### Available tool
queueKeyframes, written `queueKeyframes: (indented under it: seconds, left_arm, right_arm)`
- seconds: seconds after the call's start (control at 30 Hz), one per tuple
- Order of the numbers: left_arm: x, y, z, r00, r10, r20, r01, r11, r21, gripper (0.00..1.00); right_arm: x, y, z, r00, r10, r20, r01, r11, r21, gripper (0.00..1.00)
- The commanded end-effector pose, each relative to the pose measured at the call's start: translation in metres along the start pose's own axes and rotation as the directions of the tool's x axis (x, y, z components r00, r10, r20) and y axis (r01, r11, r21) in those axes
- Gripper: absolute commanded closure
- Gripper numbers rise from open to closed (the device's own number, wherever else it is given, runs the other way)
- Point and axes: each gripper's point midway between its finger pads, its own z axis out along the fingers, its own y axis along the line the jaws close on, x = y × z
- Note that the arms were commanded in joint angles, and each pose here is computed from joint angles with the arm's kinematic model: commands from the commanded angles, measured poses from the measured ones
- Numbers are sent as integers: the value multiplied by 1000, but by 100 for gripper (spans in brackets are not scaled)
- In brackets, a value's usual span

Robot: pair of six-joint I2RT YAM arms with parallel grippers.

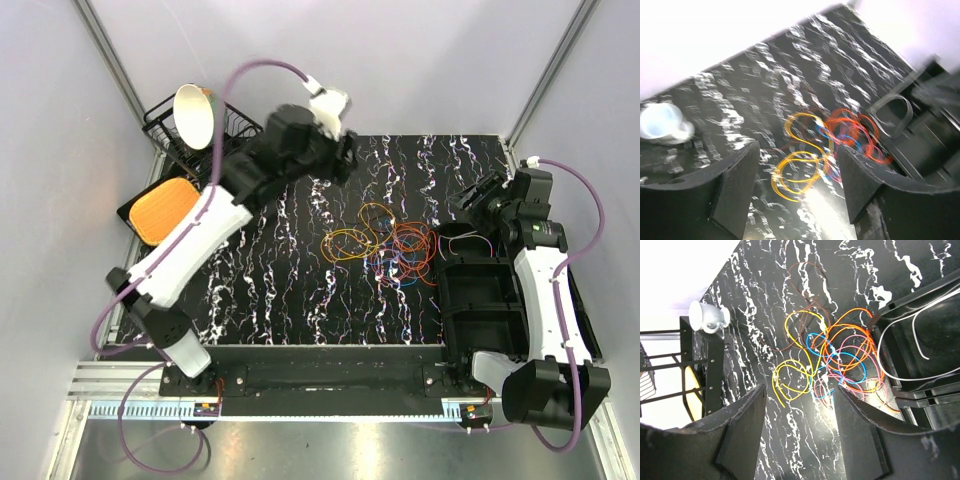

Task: Untangle the cables

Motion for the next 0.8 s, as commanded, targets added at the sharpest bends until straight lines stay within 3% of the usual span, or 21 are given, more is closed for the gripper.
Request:
queueKeyframes:
  seconds: [0.0,0.23,0.4,0.77]
  left_arm:
    - [120,-17,62,955,7,-297,23,995,98,31]
    - [189,-17,96,905,37,-424,21,991,130,28]
    - [239,-24,116,853,64,-518,42,981,190,32]
    - [292,-43,134,814,167,-557,51,933,355,31]
  right_arm:
    - [-1,16,-8,1000,-9,12,9,998,-66,38]
    - [5,11,-7,1000,-17,-2,17,998,-60,37]
    - [7,9,-6,1000,-24,-11,23,998,-55,37]
    - [14,5,-2,999,-37,-38,35,998,-54,37]
